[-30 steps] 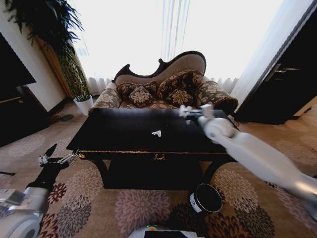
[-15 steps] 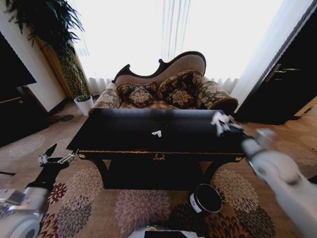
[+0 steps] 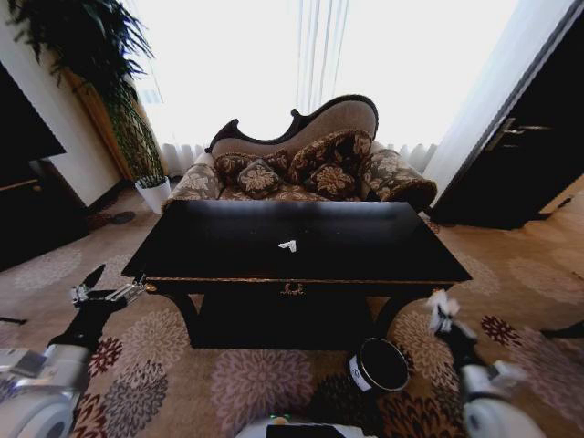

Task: Move to the front of the table and place the trash on the table into the trash bin.

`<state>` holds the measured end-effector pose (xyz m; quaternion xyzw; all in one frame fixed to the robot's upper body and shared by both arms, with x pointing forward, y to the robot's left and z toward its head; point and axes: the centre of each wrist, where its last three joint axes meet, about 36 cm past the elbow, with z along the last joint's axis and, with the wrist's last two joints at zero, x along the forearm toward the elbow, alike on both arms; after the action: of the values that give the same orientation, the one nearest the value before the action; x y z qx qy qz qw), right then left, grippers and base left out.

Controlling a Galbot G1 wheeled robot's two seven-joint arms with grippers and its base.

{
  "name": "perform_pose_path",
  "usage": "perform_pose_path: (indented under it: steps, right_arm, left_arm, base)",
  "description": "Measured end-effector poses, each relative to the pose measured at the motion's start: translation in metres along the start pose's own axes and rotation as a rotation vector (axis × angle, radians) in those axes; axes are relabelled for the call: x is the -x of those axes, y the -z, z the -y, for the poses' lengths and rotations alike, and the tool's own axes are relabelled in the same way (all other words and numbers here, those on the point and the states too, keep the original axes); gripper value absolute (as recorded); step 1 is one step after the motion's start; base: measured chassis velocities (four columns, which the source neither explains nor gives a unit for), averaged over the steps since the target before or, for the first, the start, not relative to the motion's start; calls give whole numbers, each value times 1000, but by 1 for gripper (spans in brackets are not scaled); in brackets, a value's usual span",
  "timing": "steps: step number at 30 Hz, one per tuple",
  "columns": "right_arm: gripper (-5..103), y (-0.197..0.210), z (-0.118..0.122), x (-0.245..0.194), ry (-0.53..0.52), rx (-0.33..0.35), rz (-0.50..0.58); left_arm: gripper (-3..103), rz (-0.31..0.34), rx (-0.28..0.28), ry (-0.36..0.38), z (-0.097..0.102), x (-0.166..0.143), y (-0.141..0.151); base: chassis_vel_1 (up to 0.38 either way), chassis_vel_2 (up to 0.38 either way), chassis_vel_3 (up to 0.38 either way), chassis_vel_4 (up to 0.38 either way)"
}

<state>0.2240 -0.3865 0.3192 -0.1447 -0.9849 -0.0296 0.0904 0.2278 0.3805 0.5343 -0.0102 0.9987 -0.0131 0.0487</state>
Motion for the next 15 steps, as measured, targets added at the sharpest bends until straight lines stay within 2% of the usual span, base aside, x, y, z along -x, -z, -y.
perform_pose_path:
  steps: [1,4,7,10,15]
  right_arm:
    - [0,0,0,0,0,0,0]
    - [0,-61,-23,12,23,-5,-92]
    - [0,-82,-28,23,28,-11,-135]
    - [0,-101,-29,35,26,-22,-178]
    - [0,-141,-21,55,31,-104,-251]
  left_arm:
    - [100,0,0,0,0,0,0]
    - [100,0,0,0,0,0,0]
    - [100,0,0,0,0,0,0]
    - [100,0,0,0,0,0,0]
    - [100,0,0,0,0,0,0]
  base:
    - [0,0,0,0]
    - [0,0,0,0]
    - [0,0,0,0]
    - [0,0,0,0]
    - [0,0,0,0]
